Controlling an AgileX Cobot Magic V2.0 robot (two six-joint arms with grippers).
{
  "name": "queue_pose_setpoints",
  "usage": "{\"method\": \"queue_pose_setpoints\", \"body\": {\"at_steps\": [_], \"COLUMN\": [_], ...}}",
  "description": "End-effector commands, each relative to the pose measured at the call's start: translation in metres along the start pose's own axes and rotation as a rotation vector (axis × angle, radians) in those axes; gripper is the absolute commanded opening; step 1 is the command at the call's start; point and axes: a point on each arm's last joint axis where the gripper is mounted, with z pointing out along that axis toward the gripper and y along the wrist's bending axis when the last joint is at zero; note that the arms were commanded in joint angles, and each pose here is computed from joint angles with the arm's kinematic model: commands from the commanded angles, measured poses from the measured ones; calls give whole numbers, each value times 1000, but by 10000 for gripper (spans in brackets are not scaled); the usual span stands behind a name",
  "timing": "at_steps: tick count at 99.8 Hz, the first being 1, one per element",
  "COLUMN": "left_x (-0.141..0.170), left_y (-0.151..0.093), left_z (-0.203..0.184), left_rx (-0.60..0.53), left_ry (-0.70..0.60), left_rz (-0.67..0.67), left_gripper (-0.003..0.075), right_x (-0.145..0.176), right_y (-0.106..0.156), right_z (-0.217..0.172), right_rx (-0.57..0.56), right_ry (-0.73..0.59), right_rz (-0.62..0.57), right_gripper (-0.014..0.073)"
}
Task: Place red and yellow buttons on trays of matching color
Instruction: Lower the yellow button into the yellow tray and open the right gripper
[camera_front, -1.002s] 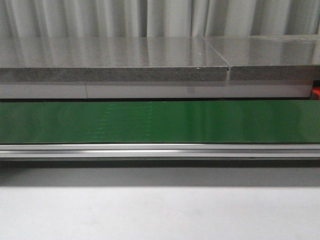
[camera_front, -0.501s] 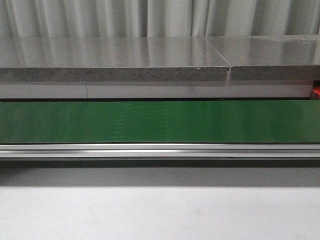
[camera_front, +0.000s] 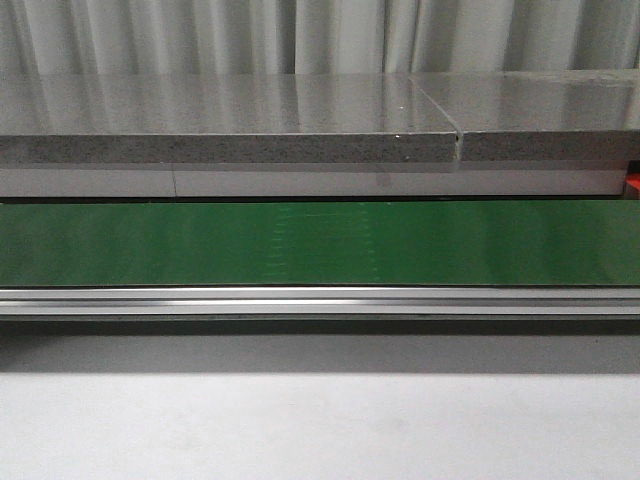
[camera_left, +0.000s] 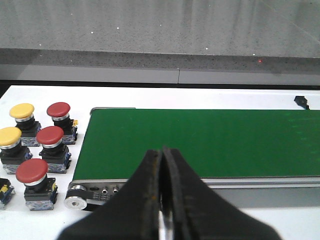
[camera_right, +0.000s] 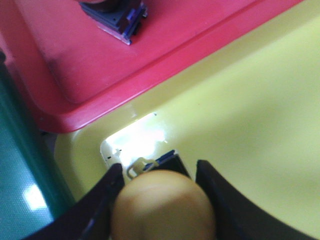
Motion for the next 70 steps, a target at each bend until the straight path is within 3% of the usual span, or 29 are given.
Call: {"method": "queue_pose_setpoints", "body": {"at_steps": [1, 48, 70], "left_x": [-14, -14, -14], "left_y": [-1, -1, -1], "left_z": [-3, -3, -3], "left_rx": [12, 12, 12], "left_ry": [-87, -89, -89], "left_rz": [0, 0, 0], "left_gripper": [-19, -19, -19], "right_x": [-13, -7, -8], "right_y": [-1, -3, -3], "right_z": [-10, 13, 12], "right_rx": [4, 7, 2], "right_ry": [-92, -13, -18], "right_rz": [5, 12, 17], "right_gripper": [202, 229, 605]}}
